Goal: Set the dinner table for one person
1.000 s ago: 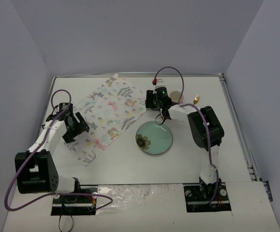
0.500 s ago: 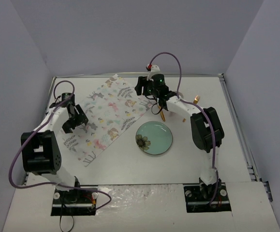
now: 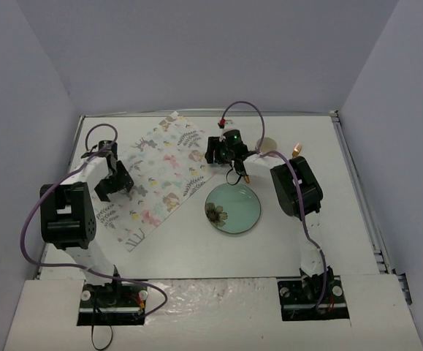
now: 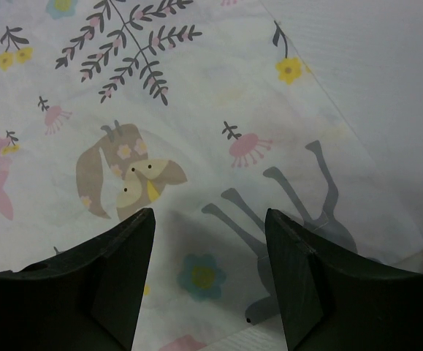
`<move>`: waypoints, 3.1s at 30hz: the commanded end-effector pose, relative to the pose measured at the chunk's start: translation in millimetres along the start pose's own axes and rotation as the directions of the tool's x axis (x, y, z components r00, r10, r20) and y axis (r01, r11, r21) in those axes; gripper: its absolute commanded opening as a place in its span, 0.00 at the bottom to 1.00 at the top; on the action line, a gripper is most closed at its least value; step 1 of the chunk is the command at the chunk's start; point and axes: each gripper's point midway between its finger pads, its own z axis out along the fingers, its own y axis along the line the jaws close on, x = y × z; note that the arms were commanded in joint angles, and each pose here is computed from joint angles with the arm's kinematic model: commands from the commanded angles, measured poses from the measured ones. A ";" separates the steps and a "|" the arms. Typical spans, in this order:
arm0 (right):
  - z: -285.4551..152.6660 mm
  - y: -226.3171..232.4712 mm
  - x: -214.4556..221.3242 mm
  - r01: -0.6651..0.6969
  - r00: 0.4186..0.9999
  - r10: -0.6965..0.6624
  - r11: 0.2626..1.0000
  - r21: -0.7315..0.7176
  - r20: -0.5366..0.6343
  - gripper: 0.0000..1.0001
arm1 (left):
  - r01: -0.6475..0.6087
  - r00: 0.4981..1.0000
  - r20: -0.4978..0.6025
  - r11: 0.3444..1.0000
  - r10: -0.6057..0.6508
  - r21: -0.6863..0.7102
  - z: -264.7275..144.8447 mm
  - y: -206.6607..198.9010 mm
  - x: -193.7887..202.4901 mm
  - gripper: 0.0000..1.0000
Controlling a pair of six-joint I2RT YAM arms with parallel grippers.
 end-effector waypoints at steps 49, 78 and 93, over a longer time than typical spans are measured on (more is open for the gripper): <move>-264.2 38.4 -108.2 -0.004 0.930 0.076 0.980 -0.197 0.359 1.00 | -0.033 0.983 0.107 0.426 -0.152 0.904 -9.4 -241.4 -68.1 0.70; -279.8 2.0 -26.0 -0.051 0.965 0.078 0.993 -0.111 0.250 1.00 | 0.017 0.990 0.067 0.570 -0.127 0.821 -36.4 -201.5 3.5 0.71; -293.5 -22.8 -16.1 -0.098 0.960 0.105 0.994 -0.040 0.259 1.00 | -0.311 0.935 0.346 0.643 0.076 0.700 -144.4 -199.8 22.9 0.96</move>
